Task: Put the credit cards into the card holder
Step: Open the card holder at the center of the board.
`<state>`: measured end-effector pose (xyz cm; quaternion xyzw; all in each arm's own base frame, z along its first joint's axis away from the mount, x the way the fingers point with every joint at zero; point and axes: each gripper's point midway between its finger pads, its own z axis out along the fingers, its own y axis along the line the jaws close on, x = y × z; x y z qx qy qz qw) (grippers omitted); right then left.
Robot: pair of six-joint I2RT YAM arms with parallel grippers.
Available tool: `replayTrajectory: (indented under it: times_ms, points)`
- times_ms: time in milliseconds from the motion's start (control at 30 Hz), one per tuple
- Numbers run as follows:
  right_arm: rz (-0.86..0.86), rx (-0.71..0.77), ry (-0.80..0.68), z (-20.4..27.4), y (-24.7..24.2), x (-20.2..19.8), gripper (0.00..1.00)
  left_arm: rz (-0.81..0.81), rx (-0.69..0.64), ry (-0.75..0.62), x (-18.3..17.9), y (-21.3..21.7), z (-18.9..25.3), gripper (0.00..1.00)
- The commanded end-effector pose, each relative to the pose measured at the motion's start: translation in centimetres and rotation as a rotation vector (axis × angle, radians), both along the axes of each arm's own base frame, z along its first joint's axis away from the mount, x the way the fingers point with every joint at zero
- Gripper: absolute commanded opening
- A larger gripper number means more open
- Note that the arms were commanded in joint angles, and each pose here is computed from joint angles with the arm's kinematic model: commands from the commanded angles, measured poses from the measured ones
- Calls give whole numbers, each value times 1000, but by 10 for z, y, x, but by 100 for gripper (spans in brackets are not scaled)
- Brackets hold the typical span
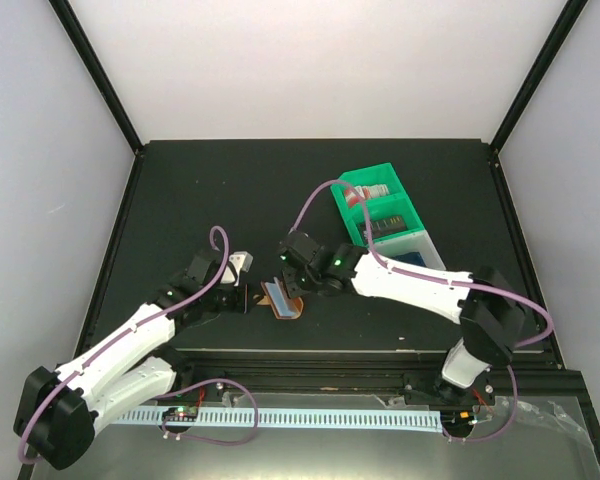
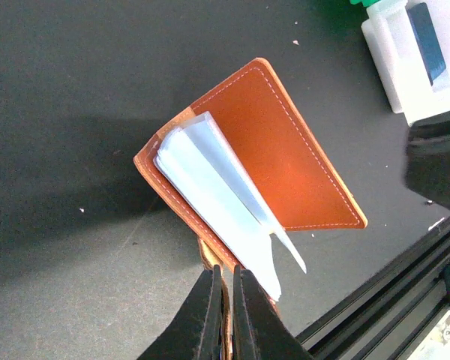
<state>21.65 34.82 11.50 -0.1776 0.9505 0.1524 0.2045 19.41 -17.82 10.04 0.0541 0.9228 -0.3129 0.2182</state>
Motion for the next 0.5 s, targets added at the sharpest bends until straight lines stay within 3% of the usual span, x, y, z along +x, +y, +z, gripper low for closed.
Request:
replayTrajectory:
  times_ms: [0, 200, 300, 467]
  points:
    - [138, 228, 8, 39, 40, -11, 11, -2, -48, -33, 10, -9, 23, 2]
    - [216, 290, 90, 27, 58, -26, 7, -16, -50, -29, 9, -10, 24, 1]
    - [225, 266, 133, 8, 62, -29, 1, -21, -49, -24, 10, -11, 23, 2]
    - [182, 181, 161, -23, 58, -24, 1, -21, -47, -30, 9, -11, 22, 2]
